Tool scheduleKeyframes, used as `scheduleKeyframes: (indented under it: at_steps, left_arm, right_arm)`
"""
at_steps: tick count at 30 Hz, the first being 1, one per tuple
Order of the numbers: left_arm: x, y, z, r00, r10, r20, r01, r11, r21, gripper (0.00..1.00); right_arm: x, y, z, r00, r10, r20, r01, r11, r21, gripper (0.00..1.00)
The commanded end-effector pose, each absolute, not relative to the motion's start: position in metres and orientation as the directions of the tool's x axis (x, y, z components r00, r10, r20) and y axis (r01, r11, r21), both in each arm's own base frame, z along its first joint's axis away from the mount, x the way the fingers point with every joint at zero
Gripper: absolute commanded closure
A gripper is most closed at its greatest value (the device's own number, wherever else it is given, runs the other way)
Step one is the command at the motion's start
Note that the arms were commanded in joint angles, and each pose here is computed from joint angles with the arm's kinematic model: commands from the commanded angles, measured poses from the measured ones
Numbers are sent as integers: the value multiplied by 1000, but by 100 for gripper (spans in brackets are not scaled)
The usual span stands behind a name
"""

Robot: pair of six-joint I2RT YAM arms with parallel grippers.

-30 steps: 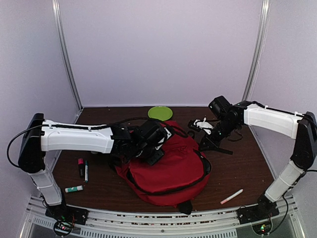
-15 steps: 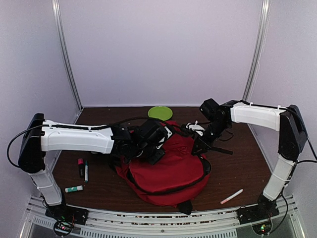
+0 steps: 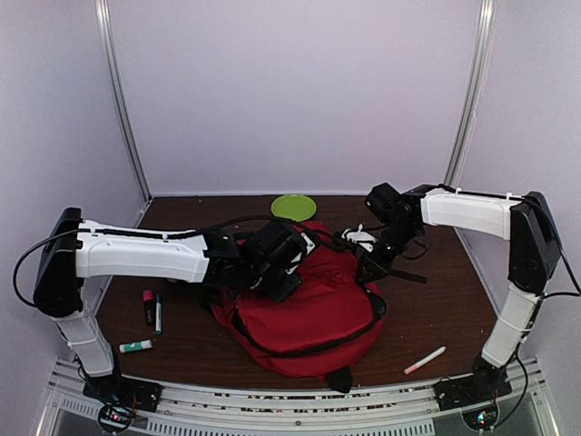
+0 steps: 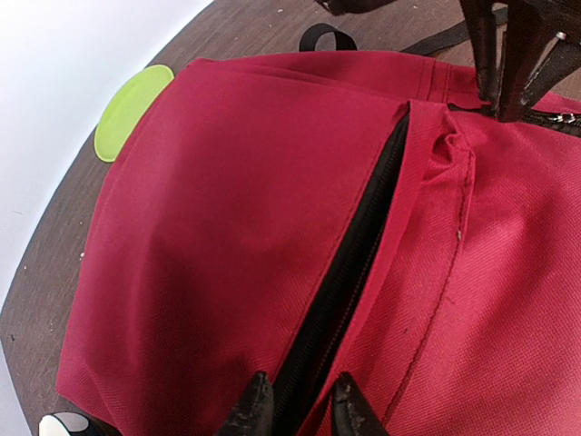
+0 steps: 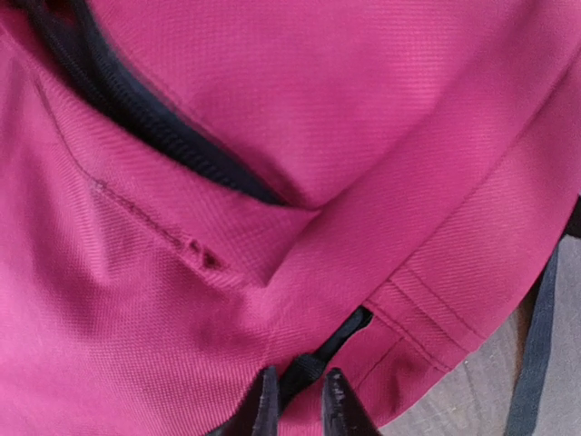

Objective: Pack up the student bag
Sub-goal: Hold the lower front pocket of the student bag, then adjust the largest pocket of the bag to the student bag.

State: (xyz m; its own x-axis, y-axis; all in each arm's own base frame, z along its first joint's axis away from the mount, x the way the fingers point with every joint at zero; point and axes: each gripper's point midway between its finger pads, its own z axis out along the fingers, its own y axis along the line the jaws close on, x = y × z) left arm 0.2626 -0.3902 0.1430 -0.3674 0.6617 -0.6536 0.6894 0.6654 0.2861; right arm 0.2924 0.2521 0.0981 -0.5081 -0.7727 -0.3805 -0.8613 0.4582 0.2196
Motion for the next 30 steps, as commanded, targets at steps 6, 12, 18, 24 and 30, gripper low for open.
scheduleKeyframes:
  at_steps: [6, 12, 18, 24, 30]
  left_arm:
    - [270, -391, 155, -353, 622, -699, 661, 694, 285, 79]
    - [276, -393, 153, -345, 623, -702, 662, 692, 289, 93]
    - [281, -395, 158, -332, 617, -713, 656, 694, 296, 100]
    - [281, -393, 158, -333, 612, -718, 650, 700, 295, 100]
    - [280, -391, 161, -337, 598, -727, 644, 710, 284, 100]
  right_arm:
    - [292, 251, 136, -469, -747, -470, -880, 439, 181, 96]
    - [274, 254, 167, -414, -714, -565, -907, 375, 190, 100]
    - [269, 251, 159, -421, -726, -545, -906, 372, 203, 98]
    - [281, 253, 137, -440, -771, -460, -898, 376, 228, 72]
    - [302, 248, 114, -457, -810, -367, -889, 415, 192, 64]
